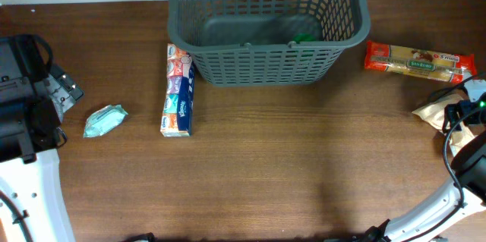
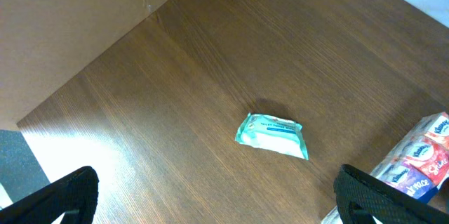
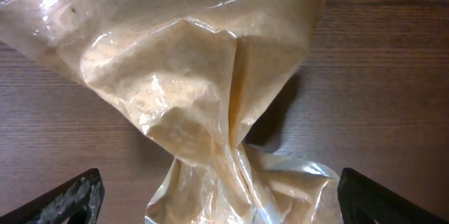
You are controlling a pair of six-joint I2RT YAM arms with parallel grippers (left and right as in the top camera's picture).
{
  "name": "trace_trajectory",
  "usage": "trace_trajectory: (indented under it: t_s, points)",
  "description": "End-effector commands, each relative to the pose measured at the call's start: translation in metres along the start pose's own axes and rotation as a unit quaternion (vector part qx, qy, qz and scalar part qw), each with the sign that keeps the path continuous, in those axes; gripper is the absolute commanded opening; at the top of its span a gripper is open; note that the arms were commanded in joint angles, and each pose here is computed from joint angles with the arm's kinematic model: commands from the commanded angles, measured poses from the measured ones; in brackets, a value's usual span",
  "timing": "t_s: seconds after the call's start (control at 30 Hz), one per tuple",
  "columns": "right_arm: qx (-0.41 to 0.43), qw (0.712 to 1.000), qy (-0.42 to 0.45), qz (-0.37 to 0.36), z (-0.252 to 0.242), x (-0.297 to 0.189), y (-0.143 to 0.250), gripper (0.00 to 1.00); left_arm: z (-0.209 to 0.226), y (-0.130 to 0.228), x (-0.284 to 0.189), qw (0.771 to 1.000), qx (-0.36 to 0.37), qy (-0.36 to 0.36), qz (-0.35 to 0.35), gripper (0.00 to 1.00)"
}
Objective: Pack container
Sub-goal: 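Close the right gripper on the pasta bag and lift it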
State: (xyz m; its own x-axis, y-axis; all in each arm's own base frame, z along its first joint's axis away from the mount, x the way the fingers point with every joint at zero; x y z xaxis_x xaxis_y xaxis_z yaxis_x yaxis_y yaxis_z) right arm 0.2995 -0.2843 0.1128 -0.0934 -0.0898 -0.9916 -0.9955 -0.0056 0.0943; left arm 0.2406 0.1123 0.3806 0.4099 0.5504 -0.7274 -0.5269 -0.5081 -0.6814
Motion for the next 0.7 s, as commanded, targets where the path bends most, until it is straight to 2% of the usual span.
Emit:
trace_trajectory:
  t_s: [0.0,0.2,0.67]
  points:
    - [-0.005,1.000,-0.020,0.020,0.003,0.022,-0.001,0.99,0.001,-0.003,-0.004,1.000,-0.009,0.005,-0.006,0.99]
    - [-0.005,0.999,-0.033,0.035,0.005,0.040,-0.003,0.99,0.001,-0.003,-0.004,1.000,-0.009,0.005,-0.006,0.99]
    - [0.002,0.999,-0.043,0.015,0.004,0.049,-0.010,0.99,0.001,-0.003,-0.004,1.000,-0.009,0.005,-0.006,0.99]
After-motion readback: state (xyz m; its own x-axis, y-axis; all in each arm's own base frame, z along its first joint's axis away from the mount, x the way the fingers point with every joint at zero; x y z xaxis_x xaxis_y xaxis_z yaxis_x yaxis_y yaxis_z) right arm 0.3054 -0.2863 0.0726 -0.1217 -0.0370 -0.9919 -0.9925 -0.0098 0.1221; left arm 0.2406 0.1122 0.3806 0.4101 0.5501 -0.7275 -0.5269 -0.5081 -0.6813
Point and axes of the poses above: each gripper's point midway between its finger pads, its own x axis out along the fingers, its own z axis along the line the jaws close on, y = z × x, the point moved 6 cm from there along -x, back along the fingers
